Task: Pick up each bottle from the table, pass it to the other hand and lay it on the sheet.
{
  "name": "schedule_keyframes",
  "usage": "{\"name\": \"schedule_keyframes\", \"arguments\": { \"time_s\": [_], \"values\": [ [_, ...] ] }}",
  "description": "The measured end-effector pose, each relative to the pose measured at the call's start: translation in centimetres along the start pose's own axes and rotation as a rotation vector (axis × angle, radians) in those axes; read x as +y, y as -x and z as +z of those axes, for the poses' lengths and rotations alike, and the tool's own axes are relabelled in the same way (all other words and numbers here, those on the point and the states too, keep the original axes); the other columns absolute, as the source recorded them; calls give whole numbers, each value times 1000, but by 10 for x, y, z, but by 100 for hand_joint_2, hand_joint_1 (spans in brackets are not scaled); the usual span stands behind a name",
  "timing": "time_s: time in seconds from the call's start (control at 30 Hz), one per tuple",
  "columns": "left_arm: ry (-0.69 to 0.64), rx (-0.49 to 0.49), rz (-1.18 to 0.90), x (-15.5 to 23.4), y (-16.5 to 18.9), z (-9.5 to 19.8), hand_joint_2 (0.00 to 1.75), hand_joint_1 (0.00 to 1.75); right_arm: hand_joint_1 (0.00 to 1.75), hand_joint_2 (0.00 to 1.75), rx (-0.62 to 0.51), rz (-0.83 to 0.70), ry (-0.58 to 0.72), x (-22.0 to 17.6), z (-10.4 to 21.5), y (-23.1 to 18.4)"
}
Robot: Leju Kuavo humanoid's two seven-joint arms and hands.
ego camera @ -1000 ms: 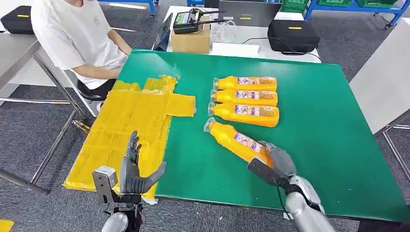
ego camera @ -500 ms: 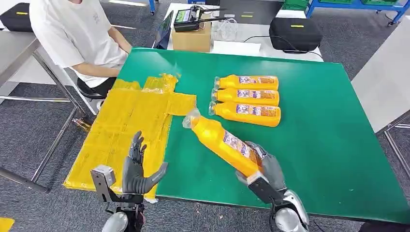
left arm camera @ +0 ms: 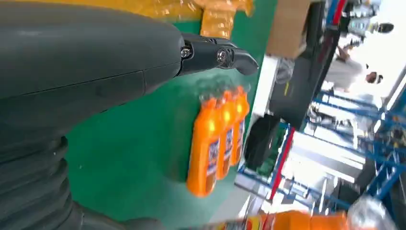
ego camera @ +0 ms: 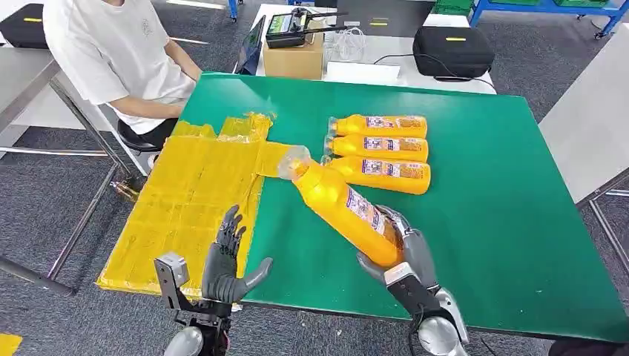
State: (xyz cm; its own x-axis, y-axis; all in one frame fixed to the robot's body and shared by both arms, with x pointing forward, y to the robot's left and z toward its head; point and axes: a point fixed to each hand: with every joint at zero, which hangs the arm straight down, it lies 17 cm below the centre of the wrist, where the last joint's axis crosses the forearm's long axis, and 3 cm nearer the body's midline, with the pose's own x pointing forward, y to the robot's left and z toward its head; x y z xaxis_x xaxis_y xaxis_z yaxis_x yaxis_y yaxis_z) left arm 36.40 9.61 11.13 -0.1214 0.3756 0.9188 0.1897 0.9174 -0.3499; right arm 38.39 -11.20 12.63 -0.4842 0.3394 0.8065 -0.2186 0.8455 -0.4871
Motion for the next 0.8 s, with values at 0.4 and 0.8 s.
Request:
{"name": "schedule_keyframes", "arguments": {
  "time_s": [0.4, 0.8],
  "values": [
    [111, 4, 231, -25, -14, -8, 175, 0, 175, 175, -147, -108, -175, 68, -23, -49],
    [211, -24, 330, -43, -34, -19, 175, 0, 171, 175, -237, -115, -348, 122, -33, -70]
  ]
}}
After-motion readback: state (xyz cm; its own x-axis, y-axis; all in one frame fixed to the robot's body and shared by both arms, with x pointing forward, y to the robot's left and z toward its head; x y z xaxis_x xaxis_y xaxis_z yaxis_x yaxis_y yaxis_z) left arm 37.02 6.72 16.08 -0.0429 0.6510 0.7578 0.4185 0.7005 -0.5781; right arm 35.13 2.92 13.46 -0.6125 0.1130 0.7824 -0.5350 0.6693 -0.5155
